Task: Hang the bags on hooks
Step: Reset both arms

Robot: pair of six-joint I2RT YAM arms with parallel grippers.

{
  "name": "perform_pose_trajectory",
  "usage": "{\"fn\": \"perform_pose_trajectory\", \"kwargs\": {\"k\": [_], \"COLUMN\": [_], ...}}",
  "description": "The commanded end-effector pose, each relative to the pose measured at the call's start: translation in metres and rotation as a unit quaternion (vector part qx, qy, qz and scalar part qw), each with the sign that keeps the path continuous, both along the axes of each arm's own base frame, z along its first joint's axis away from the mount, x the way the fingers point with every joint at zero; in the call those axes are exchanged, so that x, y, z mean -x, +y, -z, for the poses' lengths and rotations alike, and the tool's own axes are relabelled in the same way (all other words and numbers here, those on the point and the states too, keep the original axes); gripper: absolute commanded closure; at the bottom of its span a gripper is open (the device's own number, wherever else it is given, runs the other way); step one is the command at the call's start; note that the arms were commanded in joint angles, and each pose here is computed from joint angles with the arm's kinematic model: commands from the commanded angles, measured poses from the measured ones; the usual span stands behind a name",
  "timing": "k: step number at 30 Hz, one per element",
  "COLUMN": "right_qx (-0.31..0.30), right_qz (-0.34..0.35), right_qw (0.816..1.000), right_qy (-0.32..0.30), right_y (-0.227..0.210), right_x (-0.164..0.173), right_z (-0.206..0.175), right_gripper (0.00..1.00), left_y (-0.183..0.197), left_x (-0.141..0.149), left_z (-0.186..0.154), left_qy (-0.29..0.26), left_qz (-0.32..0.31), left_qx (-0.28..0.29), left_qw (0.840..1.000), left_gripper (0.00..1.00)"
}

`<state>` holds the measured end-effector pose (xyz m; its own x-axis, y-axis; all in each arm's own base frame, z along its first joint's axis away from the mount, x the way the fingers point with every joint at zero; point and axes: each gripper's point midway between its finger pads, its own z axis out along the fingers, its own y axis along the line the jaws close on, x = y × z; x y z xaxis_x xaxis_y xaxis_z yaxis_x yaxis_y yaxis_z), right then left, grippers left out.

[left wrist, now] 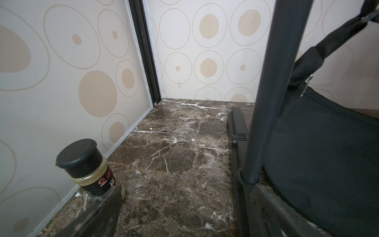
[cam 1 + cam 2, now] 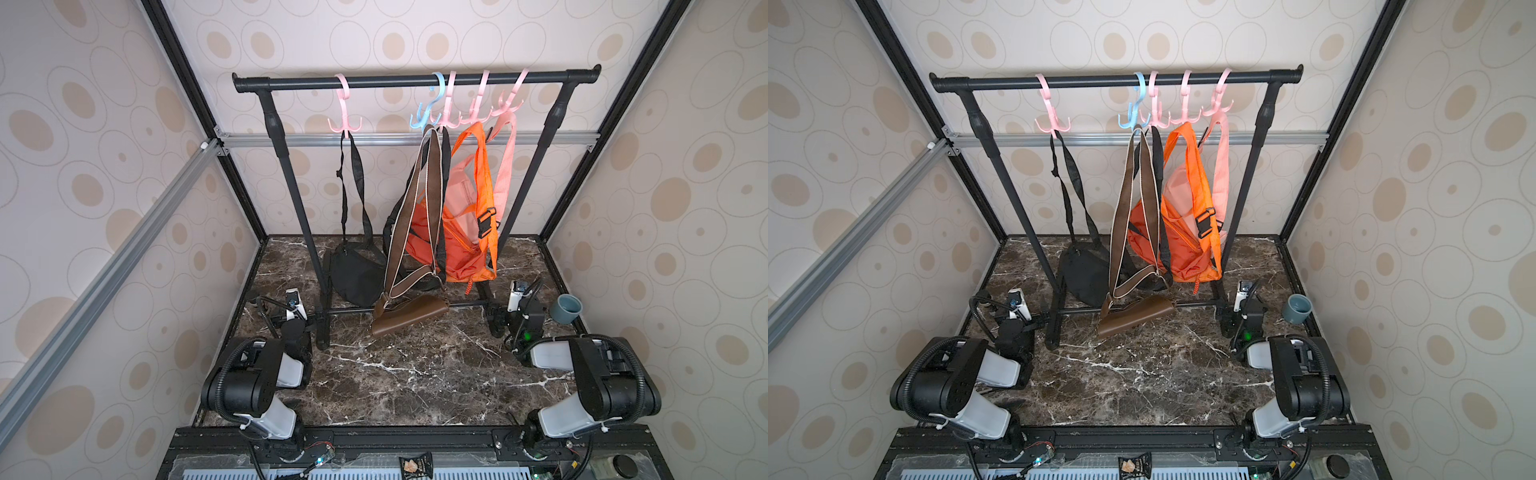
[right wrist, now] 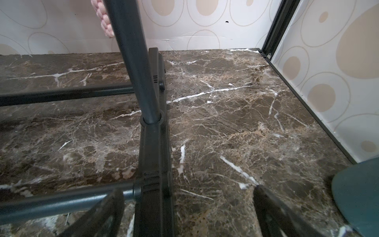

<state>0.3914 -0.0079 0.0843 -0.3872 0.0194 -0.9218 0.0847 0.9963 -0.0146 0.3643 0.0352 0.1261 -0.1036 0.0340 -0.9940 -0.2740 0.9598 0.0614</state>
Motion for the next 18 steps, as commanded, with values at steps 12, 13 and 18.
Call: {"fn": "perform_pose_trajectory", "kwargs": {"k": [12, 13, 18], "right_qx": [0.011, 0.011, 0.012], "right_qz": [0.000, 0.000, 0.000], "right_qw": [1.000, 1.000, 1.000], "right_qy": [0.001, 0.001, 0.001], "right_y": [0.0003, 0.0005, 0.0007], "right_x": [-0.0038, -0.0041, -0.0038], "right_z": [-0.0012, -0.0015, -0.0010], "right_gripper": [0.00, 0.00, 0.00], "left_y": [-0.0001, -0.0002, 0.0000], "left_x": [-0.0038, -0.0039, -0.0035], "left_z": [-0.0070, -0.0070, -0.0066], "left_qy": [-0.010, -0.010, -0.009], "left_qz": [-0.002, -0.002, -0.002], "left_qx": [-0.009, -0.009, -0.009], "left_qw": [1.000, 1.000, 1.000], "left_gripper": [0.00, 0.00, 0.00]}}
